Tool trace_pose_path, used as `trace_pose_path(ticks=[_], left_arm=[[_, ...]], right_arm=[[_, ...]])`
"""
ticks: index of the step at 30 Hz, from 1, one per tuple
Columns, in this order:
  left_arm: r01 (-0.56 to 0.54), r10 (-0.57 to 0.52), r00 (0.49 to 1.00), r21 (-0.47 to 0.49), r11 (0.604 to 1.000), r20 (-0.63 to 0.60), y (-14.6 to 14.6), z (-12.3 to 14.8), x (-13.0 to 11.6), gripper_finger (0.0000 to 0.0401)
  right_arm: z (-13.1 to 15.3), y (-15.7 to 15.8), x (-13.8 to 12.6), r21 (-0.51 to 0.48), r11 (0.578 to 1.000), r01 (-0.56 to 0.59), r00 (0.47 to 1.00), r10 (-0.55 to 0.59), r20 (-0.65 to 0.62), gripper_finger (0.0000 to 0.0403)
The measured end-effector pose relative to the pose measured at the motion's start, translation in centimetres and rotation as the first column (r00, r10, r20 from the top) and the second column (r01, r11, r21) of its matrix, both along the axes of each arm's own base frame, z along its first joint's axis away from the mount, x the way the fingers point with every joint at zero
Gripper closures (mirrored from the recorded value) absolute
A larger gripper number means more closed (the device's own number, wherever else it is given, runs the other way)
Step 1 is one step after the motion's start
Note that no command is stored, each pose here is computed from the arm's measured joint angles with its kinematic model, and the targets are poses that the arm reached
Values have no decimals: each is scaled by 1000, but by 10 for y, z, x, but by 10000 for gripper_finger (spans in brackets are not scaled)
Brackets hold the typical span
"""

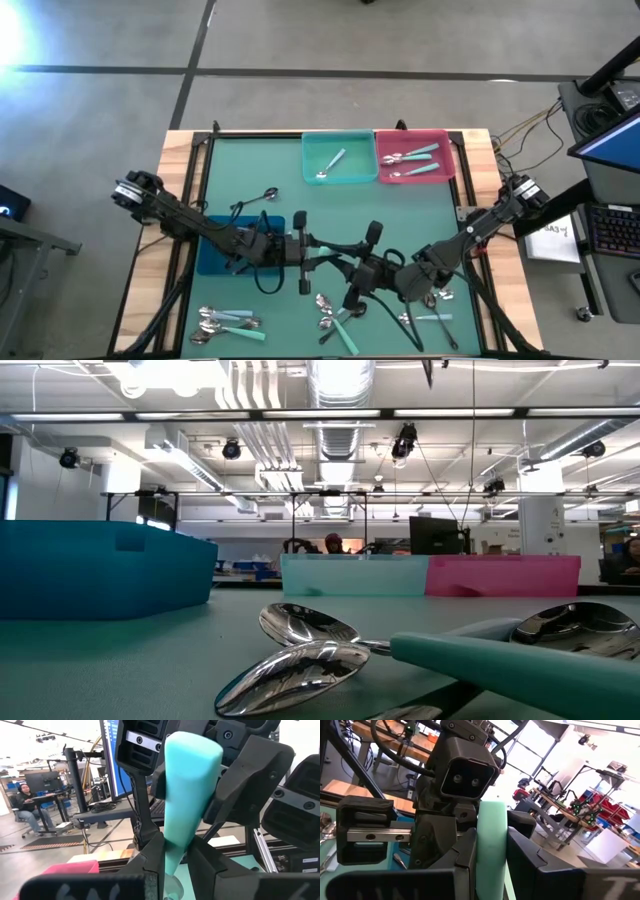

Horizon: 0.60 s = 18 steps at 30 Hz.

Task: Sort silverware by color (type)
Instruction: Put the right green spoon into the red bin

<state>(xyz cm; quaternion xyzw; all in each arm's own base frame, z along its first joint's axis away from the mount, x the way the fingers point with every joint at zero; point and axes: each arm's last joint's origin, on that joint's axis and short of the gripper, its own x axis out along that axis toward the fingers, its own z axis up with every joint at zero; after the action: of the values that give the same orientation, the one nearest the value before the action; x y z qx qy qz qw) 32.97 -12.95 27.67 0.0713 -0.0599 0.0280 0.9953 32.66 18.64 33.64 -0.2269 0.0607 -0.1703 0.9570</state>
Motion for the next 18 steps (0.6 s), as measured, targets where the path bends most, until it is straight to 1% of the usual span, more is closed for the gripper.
trace_pose_path(ticks=[12, 13, 15, 17, 18], left_arm=[[17, -17, 1000, 12, 1000, -5, -1, 0, 0, 361], [19, -19, 1000, 12, 1000, -5, -1, 0, 0, 361], [30, -30, 1000, 9, 1000, -4, -1, 0, 0, 363], [30, -30, 1000, 4, 1000, 1, -1, 1, 0, 388], [30, -30, 1000, 2, 1000, 2, -1, 2, 0, 390]], right_arm=[[0, 0, 0, -3, 1000, -4, 1000, 4, -4, 334], [0, 0, 0, 3, 1000, -3, 1000, 3, -2, 324], [0, 0, 0, 16, 1000, 1, 1000, -1, 2, 290], [-1, 0, 0, 23, 1000, 19, 1000, -19, 2, 250], [-1, -1, -1, 24, 999, 28, 1000, -28, 3, 231]])
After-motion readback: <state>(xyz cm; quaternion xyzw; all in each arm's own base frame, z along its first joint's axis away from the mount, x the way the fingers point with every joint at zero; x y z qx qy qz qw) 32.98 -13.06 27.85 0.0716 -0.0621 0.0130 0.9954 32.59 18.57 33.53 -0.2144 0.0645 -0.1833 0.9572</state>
